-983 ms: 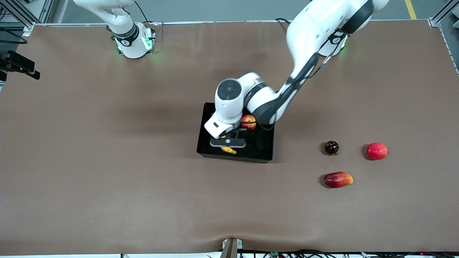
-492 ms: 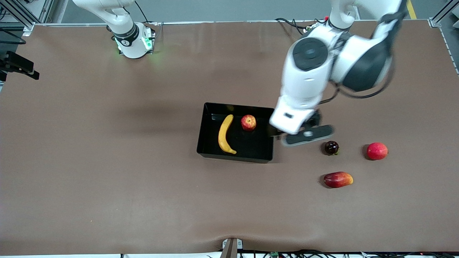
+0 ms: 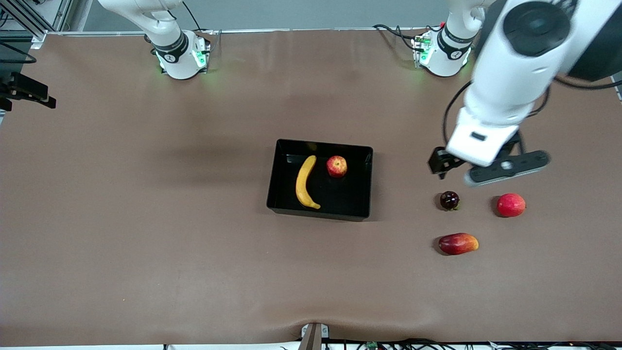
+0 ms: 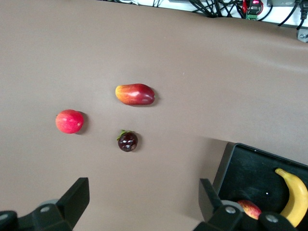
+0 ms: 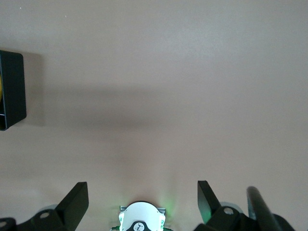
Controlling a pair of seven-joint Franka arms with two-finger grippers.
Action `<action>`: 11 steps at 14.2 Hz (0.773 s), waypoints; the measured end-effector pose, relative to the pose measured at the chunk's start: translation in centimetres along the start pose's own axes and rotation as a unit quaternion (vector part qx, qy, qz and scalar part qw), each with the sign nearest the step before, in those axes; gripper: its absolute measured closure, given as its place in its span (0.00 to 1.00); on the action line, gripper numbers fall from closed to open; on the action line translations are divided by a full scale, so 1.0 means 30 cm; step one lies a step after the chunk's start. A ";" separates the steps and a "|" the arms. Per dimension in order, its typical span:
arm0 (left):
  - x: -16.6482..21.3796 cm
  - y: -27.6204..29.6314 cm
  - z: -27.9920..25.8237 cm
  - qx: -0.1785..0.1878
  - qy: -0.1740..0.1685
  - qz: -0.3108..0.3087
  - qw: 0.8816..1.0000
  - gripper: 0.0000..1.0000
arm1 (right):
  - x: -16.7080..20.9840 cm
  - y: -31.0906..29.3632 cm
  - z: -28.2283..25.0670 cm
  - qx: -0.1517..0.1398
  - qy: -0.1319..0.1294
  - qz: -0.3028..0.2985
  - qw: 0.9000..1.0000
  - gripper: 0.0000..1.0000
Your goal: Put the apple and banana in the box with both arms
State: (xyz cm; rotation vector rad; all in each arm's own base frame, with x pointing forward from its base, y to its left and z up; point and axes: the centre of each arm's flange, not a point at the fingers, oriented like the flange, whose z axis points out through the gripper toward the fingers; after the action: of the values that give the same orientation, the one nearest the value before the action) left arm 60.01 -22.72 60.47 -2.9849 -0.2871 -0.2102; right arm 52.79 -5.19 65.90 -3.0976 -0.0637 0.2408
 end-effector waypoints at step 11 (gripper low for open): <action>-0.035 -0.438 -0.058 -0.039 -0.059 0.060 0.996 0.00 | 0.004 0.004 -0.006 -0.001 0.004 0.001 1.000 0.00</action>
State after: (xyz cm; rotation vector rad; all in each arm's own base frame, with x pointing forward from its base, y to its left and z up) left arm 56.15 -10.40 63.62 -3.0854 -0.1144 -0.0317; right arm 52.94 -5.32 66.05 -3.0998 -0.0602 0.2272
